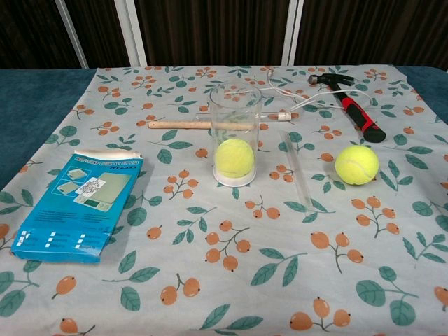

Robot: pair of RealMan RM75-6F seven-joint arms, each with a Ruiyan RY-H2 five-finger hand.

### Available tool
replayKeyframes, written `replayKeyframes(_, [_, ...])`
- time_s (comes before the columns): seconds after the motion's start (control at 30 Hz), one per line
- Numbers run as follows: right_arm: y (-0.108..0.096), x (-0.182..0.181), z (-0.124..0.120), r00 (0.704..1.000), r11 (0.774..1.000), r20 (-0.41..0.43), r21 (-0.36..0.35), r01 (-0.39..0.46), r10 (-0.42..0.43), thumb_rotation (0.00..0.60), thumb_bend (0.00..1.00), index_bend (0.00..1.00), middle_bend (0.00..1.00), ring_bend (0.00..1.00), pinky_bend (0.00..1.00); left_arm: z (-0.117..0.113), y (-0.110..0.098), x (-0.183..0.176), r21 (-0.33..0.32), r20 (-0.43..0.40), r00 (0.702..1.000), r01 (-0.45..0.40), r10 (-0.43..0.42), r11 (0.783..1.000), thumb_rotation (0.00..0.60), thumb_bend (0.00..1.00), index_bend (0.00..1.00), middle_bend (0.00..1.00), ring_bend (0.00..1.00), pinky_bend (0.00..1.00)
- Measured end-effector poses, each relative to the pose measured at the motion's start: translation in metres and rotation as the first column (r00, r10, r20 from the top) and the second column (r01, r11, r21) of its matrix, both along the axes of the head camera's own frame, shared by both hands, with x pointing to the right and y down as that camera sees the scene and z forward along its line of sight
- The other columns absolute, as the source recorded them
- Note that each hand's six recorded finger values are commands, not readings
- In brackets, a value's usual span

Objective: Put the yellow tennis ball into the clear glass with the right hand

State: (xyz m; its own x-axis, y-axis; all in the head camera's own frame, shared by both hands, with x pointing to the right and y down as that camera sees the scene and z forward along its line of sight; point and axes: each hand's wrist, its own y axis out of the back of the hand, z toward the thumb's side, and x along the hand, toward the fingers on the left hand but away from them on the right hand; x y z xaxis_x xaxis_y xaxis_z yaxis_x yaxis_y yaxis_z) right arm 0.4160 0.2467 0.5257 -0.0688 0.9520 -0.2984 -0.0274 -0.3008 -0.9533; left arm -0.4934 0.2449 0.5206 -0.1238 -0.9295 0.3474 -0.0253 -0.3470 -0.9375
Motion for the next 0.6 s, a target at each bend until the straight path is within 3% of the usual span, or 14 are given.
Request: replayKeyframes(0.6, [0.0007, 0.0000, 0.0025, 1.000, 1.000, 0.021, -0.018, -0.005, 0.006, 0.600, 0.23, 0.00, 0.00, 0.00, 0.04, -0.0002, -0.0005, -0.0010, 0.001, 0.002, 1.000, 0.006, -0.006, 1.000, 0.600, 0.02, 0.13, 0.00, 0.00, 0.00])
